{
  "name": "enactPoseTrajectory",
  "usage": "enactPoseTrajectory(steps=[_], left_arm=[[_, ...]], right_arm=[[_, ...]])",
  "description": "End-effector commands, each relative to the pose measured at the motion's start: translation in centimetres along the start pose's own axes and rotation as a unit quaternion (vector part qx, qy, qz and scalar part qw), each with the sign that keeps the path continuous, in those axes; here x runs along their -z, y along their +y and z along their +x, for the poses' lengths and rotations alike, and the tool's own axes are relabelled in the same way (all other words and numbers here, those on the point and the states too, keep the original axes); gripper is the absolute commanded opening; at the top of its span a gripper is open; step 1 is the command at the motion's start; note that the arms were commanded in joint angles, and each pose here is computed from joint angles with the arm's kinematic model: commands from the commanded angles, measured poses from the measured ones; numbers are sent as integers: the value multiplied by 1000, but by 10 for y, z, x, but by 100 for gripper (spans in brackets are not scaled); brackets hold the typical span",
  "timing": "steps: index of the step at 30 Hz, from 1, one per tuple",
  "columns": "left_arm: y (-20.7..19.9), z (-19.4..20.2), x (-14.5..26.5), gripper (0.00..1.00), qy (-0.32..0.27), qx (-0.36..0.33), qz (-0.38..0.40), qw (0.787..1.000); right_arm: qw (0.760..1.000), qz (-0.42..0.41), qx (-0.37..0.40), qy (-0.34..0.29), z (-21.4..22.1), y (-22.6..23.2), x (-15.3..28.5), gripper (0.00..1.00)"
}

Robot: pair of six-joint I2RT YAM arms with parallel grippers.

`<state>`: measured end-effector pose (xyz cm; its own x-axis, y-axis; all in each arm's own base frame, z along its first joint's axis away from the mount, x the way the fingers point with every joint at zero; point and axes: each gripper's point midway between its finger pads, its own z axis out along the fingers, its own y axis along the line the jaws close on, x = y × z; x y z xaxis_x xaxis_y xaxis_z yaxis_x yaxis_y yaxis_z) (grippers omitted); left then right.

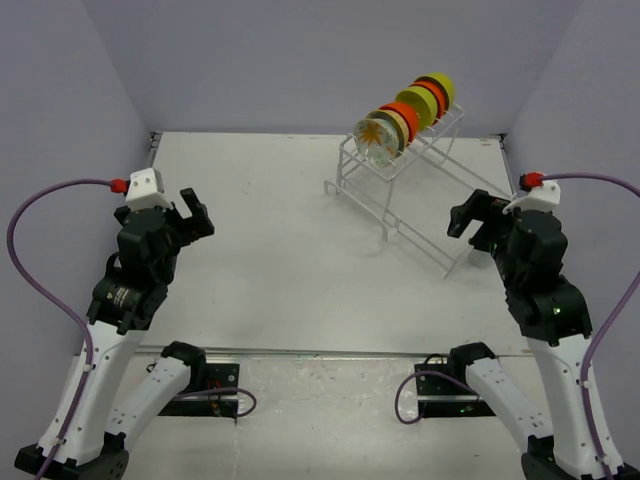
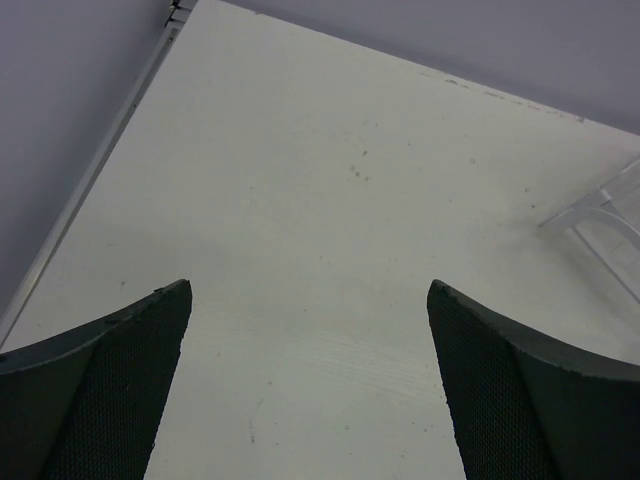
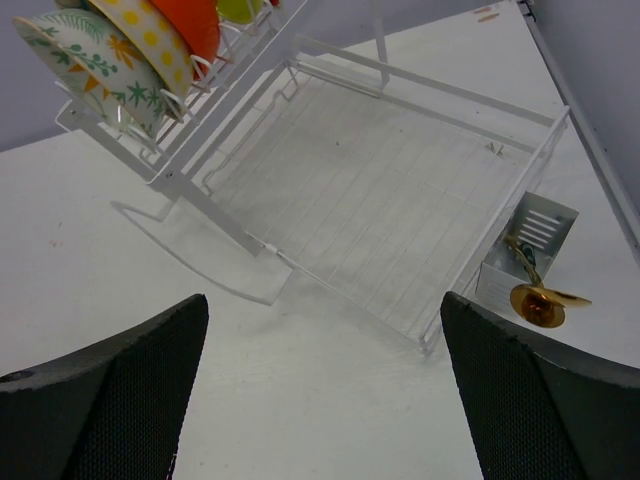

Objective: Unload the bowls from the dish rack

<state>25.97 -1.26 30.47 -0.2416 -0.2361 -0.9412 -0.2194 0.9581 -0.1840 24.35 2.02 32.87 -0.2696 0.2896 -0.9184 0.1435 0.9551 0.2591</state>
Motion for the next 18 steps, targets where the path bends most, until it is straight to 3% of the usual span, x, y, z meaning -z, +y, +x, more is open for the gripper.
enactPoseTrajectory(steps=[1, 5, 9, 14, 16, 17, 18], left_arm=[[-16, -14, 4, 100, -16, 4, 40, 999], [-18, -8, 0, 100, -9, 3, 46, 999], [-8, 8, -7, 100, -6, -1, 23, 1000], [0, 27, -17, 100, 5, -5, 1, 1000], [-1, 33, -20, 100, 15, -9, 2, 1000], [-1, 36, -22, 100, 19, -11, 1, 1000], [-1, 38, -23, 100, 23, -12, 1, 1000]], right_arm=[[999, -45, 21, -23, -14, 15, 4, 99], [989, -140, 47, -18, -18, 52, 0, 99], [986, -154, 53, -23, -46, 69, -5, 99], [992, -49, 120, -9, -64, 64, -38, 99], [983, -11, 182, -21, -76, 74, -42, 99], [968, 56, 244, -22, -83, 67, -58, 99], [959, 63, 276, -21, -82, 79, -63, 99]])
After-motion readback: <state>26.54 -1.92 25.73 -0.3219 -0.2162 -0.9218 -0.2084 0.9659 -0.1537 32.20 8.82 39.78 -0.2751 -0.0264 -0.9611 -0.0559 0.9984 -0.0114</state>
